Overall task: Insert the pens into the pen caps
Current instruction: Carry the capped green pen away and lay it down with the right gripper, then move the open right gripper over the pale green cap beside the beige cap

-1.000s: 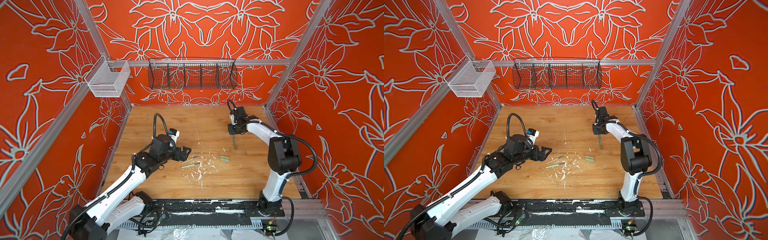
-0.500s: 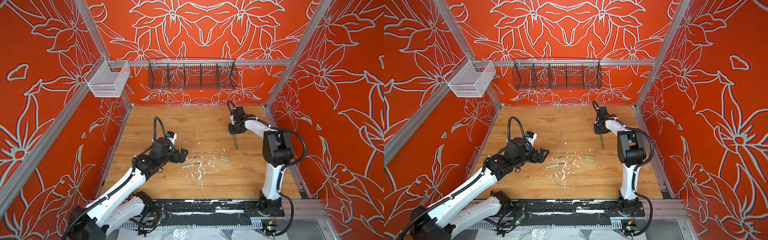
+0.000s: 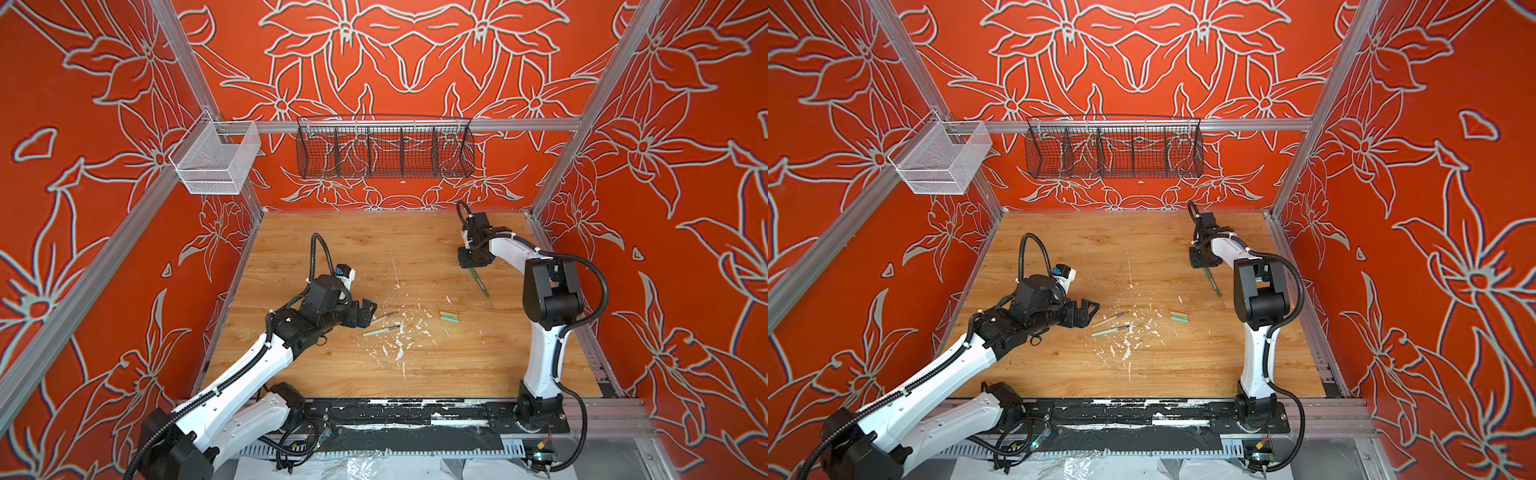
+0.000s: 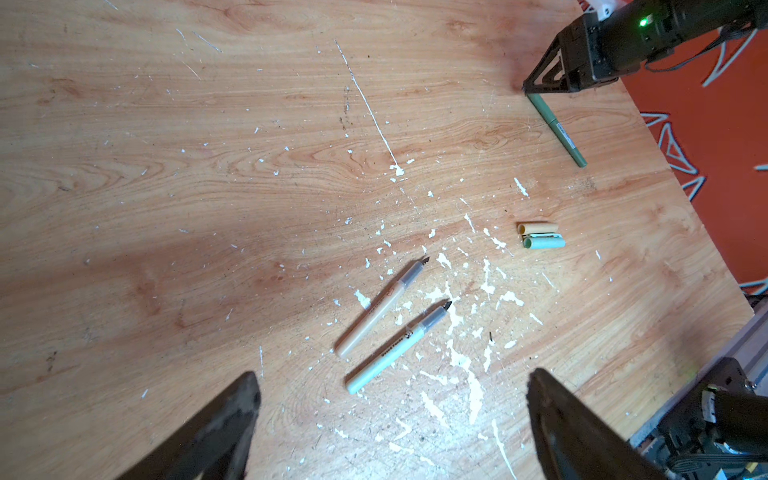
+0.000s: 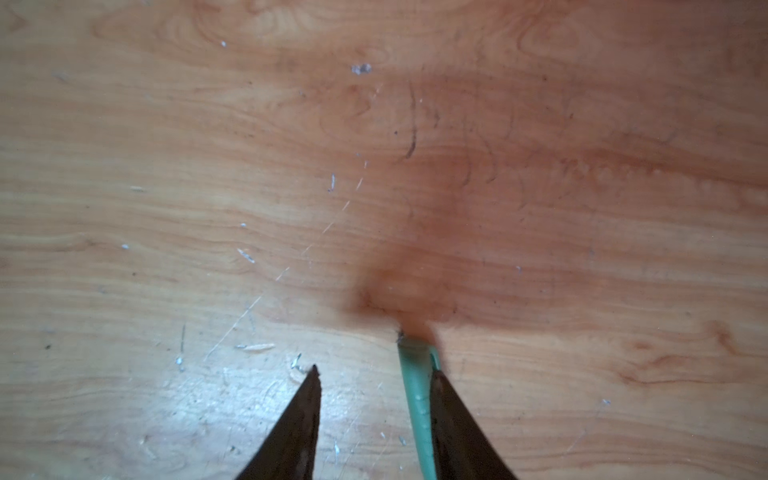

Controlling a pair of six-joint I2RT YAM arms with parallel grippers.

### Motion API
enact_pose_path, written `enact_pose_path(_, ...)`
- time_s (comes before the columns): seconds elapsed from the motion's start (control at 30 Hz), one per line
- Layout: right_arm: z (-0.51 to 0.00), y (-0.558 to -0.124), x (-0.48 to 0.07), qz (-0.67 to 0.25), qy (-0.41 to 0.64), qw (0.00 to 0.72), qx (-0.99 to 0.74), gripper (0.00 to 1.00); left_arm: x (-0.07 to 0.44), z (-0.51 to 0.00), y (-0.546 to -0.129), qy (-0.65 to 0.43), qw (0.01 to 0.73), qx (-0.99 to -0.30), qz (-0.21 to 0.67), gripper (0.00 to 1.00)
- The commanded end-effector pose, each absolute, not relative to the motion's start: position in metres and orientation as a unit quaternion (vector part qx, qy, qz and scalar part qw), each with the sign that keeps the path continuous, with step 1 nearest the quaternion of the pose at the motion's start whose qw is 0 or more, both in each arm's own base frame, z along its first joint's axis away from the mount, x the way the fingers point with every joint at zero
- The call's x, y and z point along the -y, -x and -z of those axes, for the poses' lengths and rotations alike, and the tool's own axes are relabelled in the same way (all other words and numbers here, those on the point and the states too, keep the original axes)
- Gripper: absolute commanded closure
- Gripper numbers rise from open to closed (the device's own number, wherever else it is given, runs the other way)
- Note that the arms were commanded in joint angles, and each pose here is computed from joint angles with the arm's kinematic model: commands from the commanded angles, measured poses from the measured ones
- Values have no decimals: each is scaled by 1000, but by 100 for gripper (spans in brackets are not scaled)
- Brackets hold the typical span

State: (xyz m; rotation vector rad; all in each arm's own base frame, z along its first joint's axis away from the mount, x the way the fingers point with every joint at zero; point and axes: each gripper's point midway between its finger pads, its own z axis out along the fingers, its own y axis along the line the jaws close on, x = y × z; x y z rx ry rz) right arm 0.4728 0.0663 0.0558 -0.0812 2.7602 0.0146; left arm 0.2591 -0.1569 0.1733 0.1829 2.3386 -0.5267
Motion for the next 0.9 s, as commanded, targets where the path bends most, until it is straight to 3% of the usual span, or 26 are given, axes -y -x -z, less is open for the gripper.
enact_pose_path(0.0, -111, -461, -70, -30, 19, 224, -974, 54, 160, -187, -261, -78, 369, -902, 210, 3)
enact_pose_path(0.27, -155, -389, -97, -102, 32, 231, -967, 53, 162, -191, -268, -78, 378, -899, 209, 3)
enact_pose_path(0.43, -136, -318, -140, -94, 101, 190, -972, 52, 163, -190, -271, -75, 380, -898, 209, 3)
enact_pose_path(0.57, -110, -275, -148, -103, 75, 142, -982, 52, 162, -192, -274, -74, 389, -895, 205, 3)
enact_pose_path(0.87, -81, -251, -158, -157, 17, 148, -976, 53, 159, -177, -271, -67, 376, -902, 200, 3)
